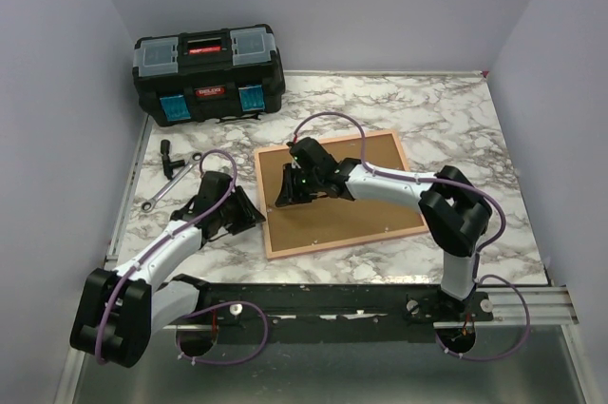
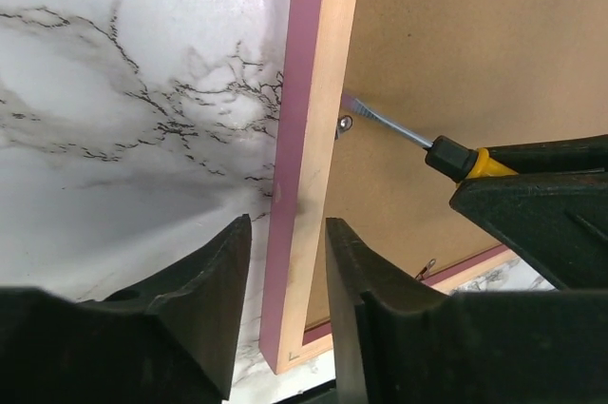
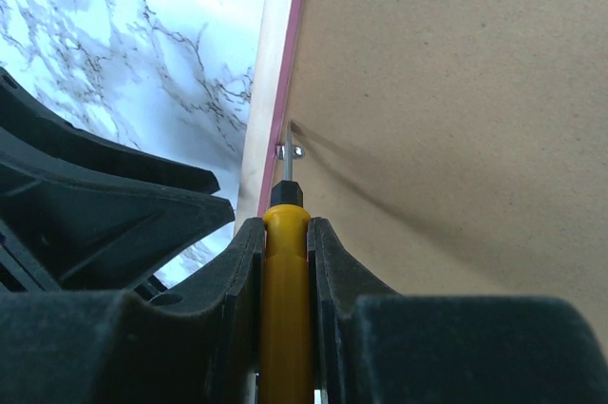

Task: Take the photo out of the frame

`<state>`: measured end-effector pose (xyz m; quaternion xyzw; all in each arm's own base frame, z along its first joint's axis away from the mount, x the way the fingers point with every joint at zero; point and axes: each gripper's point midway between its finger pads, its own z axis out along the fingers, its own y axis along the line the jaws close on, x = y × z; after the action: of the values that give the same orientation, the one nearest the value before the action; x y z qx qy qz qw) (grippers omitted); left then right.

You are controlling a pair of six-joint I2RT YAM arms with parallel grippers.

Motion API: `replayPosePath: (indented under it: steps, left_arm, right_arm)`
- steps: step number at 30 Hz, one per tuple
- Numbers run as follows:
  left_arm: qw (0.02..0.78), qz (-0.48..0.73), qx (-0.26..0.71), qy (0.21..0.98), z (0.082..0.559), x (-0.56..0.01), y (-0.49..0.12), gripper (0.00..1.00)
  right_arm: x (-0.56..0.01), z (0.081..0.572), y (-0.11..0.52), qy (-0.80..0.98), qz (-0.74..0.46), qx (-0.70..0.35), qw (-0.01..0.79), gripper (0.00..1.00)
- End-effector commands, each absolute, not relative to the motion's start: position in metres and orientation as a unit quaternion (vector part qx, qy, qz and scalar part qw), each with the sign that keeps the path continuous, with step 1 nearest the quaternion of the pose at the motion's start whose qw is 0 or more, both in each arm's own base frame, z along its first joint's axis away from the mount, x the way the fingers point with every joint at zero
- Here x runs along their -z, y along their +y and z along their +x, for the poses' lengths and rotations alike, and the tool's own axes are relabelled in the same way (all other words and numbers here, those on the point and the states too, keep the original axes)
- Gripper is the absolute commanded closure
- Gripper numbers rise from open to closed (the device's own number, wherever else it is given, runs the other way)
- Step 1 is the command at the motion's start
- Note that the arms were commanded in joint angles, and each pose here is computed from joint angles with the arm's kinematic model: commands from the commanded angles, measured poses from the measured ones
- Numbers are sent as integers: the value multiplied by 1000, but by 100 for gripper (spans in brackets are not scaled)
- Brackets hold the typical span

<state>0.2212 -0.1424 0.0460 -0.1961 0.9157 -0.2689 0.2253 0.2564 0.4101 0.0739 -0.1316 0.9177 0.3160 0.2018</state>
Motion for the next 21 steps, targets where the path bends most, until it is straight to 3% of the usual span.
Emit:
replayPosePath:
  steps: [1, 9, 15, 21]
  left_arm:
    - [228, -190, 261, 919, 221, -38, -141, 65]
    - [209, -186, 246, 928, 220, -26, -143, 68]
    - [197, -189, 223, 936, 219, -19, -138, 79]
    - [190, -196, 222, 936, 219, -17, -139, 83]
  right_arm:
    - [-73, 257, 419, 916, -146, -314, 202, 99]
    - [-66, 246, 412, 922, -147, -301, 194, 99]
    - [-58, 230, 410, 929, -157, -282, 180, 99]
    - [-60, 225, 399, 937, -163, -243, 190, 99]
